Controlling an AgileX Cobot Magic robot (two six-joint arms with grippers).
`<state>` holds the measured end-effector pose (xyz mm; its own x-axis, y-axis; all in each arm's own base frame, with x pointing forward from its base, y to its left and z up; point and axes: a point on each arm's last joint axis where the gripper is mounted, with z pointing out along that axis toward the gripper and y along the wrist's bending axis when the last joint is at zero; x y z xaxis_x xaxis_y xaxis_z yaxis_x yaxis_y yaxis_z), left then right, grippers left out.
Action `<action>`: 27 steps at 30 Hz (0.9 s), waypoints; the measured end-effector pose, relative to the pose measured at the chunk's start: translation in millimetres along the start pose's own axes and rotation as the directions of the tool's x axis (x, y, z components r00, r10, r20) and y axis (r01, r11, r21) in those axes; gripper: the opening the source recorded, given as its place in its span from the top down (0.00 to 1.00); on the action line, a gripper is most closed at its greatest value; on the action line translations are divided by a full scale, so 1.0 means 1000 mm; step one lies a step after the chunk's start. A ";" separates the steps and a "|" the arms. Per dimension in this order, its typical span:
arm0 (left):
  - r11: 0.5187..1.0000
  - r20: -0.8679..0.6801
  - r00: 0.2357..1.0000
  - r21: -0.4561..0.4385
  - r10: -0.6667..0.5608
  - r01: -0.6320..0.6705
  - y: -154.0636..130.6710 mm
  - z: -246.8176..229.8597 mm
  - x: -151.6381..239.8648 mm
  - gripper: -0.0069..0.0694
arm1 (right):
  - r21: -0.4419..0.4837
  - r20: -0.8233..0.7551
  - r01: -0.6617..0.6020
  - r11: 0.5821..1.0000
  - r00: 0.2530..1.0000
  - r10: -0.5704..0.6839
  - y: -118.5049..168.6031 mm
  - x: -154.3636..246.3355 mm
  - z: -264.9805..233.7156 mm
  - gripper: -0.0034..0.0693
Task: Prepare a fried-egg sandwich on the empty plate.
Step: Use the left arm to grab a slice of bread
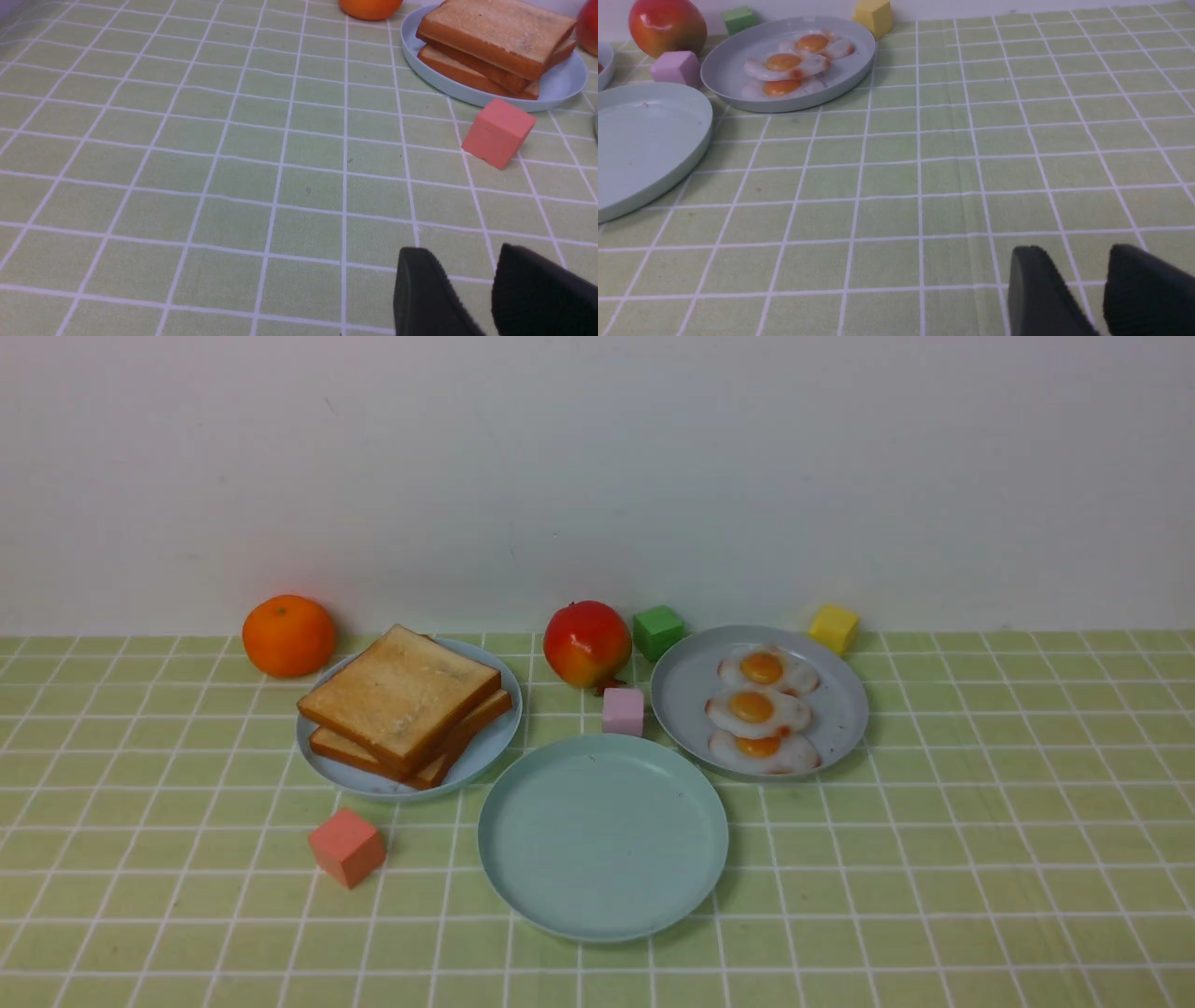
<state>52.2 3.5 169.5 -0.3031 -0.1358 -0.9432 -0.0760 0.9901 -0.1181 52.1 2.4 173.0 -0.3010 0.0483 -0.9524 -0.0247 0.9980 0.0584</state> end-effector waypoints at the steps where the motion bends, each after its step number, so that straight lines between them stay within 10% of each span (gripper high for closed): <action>1: 1.000 0.000 1.000 0.000 0.000 0.000 0.000 0.000 0.000 0.60 | 0.000 0.000 0.000 1.000 1.000 0.000 0.000 0.000 0.000 0.62; 11: 1.000 0.029 1.000 0.006 0.002 -0.002 -0.001 0.000 -0.003 0.60 | 0.000 0.000 0.000 1.000 1.000 0.000 0.000 0.000 0.000 0.62; 15: 0.976 0.139 0.968 0.095 -0.210 0.198 -0.006 -0.001 -0.014 0.60 | 0.000 0.000 0.000 1.000 1.000 0.000 0.000 0.000 0.000 0.62; 24: 0.674 0.227 0.640 0.355 -0.734 0.648 -0.007 -0.008 -0.037 0.60 | 0.000 0.000 0.000 1.000 1.000 0.000 0.000 0.000 0.000 0.62; 27: 0.673 0.194 0.653 0.350 -0.732 0.651 -0.011 -0.014 -0.047 0.65 | 0.000 0.000 0.000 1.000 1.000 0.000 0.000 0.000 0.000 0.62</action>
<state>54.3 -1.2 219.0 0.0421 -0.8066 -0.5895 0.0837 0.5908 -0.8024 52.1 2.4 173.0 -0.3010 0.0483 -0.9524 -0.0247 0.9980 0.0584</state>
